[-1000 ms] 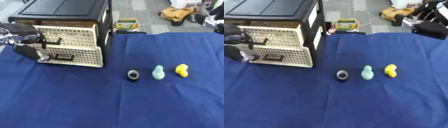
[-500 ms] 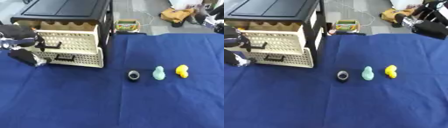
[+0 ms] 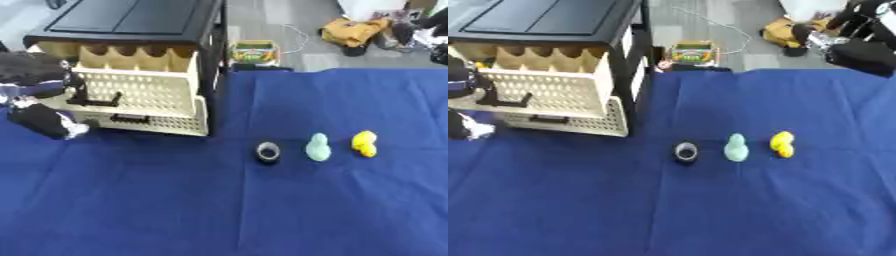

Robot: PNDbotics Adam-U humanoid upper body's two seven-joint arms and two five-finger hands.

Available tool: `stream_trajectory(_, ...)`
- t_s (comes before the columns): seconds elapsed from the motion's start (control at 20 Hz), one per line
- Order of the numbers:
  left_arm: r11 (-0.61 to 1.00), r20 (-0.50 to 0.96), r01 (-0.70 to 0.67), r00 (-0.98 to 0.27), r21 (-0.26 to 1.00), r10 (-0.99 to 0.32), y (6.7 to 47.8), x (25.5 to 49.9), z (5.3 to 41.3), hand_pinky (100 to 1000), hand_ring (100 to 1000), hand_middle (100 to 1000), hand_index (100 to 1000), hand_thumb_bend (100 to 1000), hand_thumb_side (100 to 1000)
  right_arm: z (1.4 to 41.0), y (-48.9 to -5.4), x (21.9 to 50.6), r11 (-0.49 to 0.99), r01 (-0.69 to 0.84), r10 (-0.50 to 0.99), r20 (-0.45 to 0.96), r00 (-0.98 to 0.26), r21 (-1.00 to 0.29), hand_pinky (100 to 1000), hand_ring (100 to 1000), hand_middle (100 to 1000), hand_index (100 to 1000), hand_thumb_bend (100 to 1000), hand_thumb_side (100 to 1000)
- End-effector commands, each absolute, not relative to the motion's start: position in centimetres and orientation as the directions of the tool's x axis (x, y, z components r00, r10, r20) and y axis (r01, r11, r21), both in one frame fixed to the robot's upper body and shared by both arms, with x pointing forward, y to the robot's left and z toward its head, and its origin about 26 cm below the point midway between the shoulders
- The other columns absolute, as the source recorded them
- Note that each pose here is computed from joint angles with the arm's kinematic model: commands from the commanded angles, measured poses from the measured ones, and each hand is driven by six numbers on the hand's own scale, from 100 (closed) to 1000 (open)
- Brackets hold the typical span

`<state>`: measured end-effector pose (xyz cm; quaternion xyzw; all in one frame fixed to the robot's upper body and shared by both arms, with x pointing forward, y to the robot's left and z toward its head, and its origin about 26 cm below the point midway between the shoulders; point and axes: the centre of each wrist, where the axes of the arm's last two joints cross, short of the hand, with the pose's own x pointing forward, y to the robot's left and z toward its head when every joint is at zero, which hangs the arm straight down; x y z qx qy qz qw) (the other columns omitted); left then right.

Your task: Pick up objects from table and place into drawer.

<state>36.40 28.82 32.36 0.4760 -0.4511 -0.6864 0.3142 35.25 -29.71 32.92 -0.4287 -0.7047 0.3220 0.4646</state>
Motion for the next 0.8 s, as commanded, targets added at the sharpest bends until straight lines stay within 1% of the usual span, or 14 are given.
stream_trajectory(0.05,-0.424,-0.409,-0.026,-0.318,0.905,-0.855,29.5,35.4,33.6,100,100,100,690,334,706,34.4,-30.2,34.5,0.401,0.354,0.915,0.350,-0.201,-0.845,632,620,557,734,505,790)
stream_trajectory(0.7,-0.472,-0.447,0.003,-0.318,0.881,-0.836,29.5,34.4,32.7,100,100,100,682,359,721,34.6,-30.0,34.4,0.403,0.366,0.914,0.347,-0.210,-0.839,635,622,558,735,505,800)
stream_trajectory(0.75,-0.473,-0.447,0.004,-0.318,0.881,-0.836,29.5,34.4,32.7,100,100,100,688,357,721,34.6,-30.0,34.4,0.403,0.365,0.914,0.347,-0.211,-0.839,635,623,559,735,505,801)
stream_trajectory(0.8,-0.472,-0.446,0.004,-0.318,0.882,-0.837,29.5,34.4,32.7,100,100,100,723,352,721,34.6,-30.0,34.4,0.402,0.365,0.914,0.345,-0.211,-0.840,637,625,561,737,507,805)
